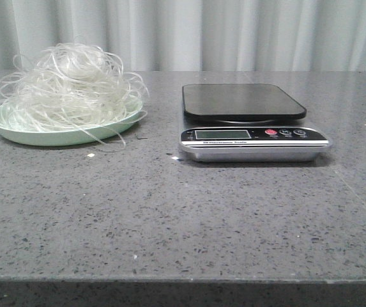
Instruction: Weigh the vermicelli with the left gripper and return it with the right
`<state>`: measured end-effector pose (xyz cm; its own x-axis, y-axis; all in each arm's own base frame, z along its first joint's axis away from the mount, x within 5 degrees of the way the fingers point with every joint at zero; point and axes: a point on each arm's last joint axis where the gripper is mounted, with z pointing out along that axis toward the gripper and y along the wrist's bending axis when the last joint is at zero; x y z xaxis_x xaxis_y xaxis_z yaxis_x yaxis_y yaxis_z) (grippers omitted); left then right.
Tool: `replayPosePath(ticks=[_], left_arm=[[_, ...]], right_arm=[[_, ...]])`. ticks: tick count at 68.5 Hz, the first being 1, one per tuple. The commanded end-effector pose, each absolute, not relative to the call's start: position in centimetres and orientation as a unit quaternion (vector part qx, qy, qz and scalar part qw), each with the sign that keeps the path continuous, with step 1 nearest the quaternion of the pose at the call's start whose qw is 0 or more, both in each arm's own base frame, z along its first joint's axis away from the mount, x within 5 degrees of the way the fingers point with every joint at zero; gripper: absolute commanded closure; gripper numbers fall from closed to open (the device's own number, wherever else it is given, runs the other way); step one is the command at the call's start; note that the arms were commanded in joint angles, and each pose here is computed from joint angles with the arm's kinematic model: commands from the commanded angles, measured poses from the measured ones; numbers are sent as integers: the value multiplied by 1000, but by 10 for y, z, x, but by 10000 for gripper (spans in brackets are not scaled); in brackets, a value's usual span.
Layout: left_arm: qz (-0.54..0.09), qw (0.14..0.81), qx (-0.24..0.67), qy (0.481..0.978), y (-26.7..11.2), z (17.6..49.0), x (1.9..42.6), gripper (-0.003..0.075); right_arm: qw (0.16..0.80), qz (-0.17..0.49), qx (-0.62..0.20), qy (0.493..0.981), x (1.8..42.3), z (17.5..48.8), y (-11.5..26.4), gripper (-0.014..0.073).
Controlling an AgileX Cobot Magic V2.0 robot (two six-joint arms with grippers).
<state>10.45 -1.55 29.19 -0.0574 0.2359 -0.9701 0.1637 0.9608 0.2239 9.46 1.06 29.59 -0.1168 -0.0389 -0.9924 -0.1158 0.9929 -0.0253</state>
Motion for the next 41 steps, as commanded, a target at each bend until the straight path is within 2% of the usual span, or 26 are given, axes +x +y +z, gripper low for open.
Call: replayPosePath(ticks=[1,19,41], left_arm=[[27,704,113,701,-12,295,96,578],[52,726,77,681,-3,262,69,578],[30,741,50,669,-2,210,54,578]], right_arm=[[700,18,-47,712,95,311,9,444],[700,18,-47,712,95,311,9,444],[700,18,-47,712,95,311,9,444]])
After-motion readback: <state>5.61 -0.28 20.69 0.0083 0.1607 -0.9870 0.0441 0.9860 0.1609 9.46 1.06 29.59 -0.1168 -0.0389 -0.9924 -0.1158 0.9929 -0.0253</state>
